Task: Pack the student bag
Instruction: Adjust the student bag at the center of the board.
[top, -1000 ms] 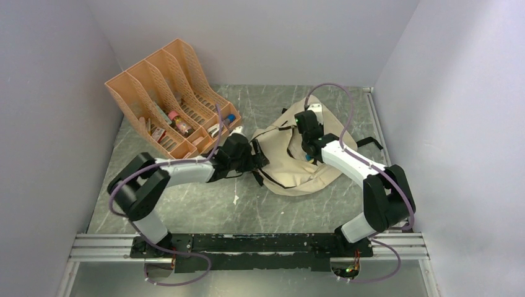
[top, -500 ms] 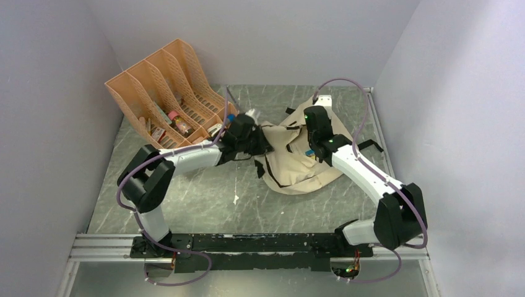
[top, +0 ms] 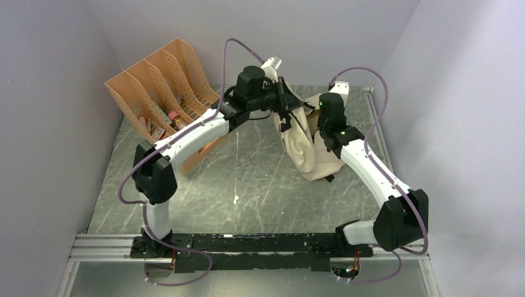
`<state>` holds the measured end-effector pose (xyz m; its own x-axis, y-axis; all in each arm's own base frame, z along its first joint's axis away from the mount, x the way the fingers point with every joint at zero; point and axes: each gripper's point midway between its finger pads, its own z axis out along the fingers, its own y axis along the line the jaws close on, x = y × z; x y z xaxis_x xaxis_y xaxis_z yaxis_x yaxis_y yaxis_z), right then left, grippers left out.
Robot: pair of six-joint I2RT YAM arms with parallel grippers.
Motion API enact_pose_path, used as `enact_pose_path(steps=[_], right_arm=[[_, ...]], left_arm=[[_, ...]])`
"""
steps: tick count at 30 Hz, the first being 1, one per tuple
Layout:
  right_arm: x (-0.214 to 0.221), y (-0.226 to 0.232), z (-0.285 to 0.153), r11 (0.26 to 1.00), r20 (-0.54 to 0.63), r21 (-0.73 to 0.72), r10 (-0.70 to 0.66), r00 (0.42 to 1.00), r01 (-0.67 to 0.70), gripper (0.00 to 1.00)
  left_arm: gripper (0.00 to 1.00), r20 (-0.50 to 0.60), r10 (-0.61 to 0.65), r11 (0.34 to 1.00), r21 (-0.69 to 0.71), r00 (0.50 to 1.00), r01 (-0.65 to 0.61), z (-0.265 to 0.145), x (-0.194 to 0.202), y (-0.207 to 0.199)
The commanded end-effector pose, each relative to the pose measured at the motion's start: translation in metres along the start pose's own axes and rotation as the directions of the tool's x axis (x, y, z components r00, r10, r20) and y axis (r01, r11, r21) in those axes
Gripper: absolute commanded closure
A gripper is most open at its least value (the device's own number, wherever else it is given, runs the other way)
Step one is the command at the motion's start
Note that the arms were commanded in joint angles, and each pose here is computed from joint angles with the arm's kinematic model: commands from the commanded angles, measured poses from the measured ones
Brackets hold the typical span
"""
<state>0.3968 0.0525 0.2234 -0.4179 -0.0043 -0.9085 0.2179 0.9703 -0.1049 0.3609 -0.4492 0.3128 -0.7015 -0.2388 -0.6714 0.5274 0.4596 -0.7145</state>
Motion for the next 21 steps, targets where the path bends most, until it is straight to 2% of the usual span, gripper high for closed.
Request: enact_pose_path(steps=[1, 6, 11, 17, 21], right_arm=[[-0.066, -0.004, -0.012, 0.986, 0.171, -0.047, 0.164, 0.972, -0.159, 1.00], [-0.097, -0.002, -0.023, 0.974, 0.226, -0.092, 0.224, 0.948, -0.208, 1.00], [-0.154, -0.002, -0.048, 0.958, 0.314, -0.164, 0.276, 0.909, -0.235, 1.00], [-0.218, 0.012, -0.092, 0.908, 0.424, -0.359, 0.364, 0.829, -0.215, 1.00], [-0.233, 0.027, -0.102, 0.875, 0.430, -0.447, 0.391, 0.814, -0.185, 1.00]], left_arm=[[0.95, 0.055, 0.063, 0.981, 0.177, 0.997, -0.072, 0.002, -0.031, -0.071], [0.95, 0.073, 0.093, 0.964, 0.242, 0.993, -0.108, -0.005, -0.042, -0.098], [0.95, 0.138, 0.147, 0.952, 0.248, 0.979, -0.178, -0.029, -0.060, -0.117], [0.95, 0.255, 0.163, 0.950, 0.219, 0.953, -0.221, -0.080, -0.095, -0.120], [0.95, 0.342, 0.172, 0.958, 0.160, 0.924, -0.237, -0.121, -0.120, -0.112]])
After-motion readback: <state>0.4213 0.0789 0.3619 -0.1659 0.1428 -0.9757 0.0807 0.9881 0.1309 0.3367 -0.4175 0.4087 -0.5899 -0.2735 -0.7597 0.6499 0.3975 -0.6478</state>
